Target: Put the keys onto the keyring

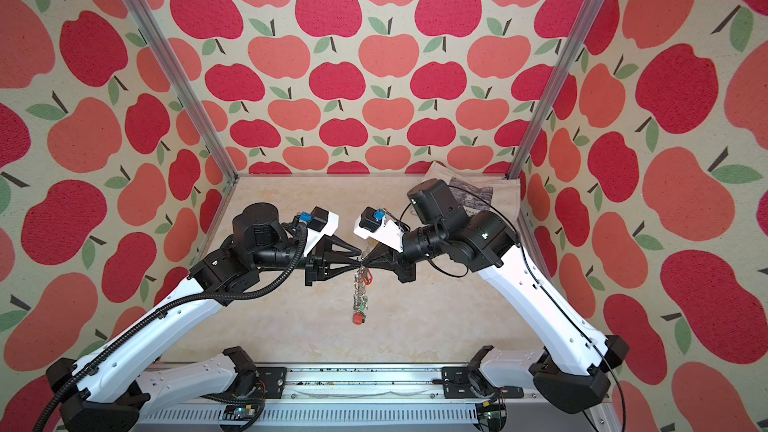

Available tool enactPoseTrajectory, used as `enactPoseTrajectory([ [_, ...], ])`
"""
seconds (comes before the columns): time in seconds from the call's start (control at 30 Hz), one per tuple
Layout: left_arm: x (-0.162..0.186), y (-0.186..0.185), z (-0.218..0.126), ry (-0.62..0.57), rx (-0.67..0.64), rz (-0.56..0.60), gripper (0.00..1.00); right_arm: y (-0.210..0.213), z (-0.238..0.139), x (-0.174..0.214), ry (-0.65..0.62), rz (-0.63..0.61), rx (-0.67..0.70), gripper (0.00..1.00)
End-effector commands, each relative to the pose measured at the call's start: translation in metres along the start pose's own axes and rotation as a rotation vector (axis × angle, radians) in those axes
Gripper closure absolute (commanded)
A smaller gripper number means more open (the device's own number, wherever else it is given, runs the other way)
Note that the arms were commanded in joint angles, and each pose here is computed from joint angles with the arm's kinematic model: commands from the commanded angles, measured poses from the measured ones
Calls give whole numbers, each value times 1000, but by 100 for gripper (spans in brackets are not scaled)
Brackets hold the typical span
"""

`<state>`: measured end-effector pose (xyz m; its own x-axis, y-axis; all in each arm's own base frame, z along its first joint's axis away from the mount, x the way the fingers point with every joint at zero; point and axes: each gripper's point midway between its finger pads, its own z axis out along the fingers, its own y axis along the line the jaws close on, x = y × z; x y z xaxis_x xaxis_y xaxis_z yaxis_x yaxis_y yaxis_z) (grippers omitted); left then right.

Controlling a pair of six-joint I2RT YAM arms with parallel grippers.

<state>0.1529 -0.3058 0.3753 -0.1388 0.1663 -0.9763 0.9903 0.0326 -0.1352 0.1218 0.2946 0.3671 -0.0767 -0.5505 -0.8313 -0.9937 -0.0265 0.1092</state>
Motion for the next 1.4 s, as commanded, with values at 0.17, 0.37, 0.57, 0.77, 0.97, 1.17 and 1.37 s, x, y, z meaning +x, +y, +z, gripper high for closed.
enactPoseTrajectory([
  [0.17, -3, 0, 1, 4, -4, 18, 76, 11, -10, -12, -40, -61, -11, 100],
  [0.37, -10, -3, -1, -28, 5, 32, 100, 10, -9, -12, -42, -59, -8, 100],
  [0.57, -21, -3, -7, -109, -11, 49, 100, 8, -9, -10, -49, -50, 11, 97],
  [0.77, -34, 3, -19, -230, -43, 64, 100, 4, -18, -6, -95, -14, 57, 67],
  [0.97, -44, 5, -22, -294, -42, 73, 100, -1, -17, -7, -210, 45, 36, 66],
  [1.17, -50, 4, -23, -327, -24, 79, 100, -12, -13, -7, -273, 65, 47, 64],
  [1.37, -53, 4, -24, -349, -24, 84, 100, -19, -15, -14, -339, 68, 32, 60],
])
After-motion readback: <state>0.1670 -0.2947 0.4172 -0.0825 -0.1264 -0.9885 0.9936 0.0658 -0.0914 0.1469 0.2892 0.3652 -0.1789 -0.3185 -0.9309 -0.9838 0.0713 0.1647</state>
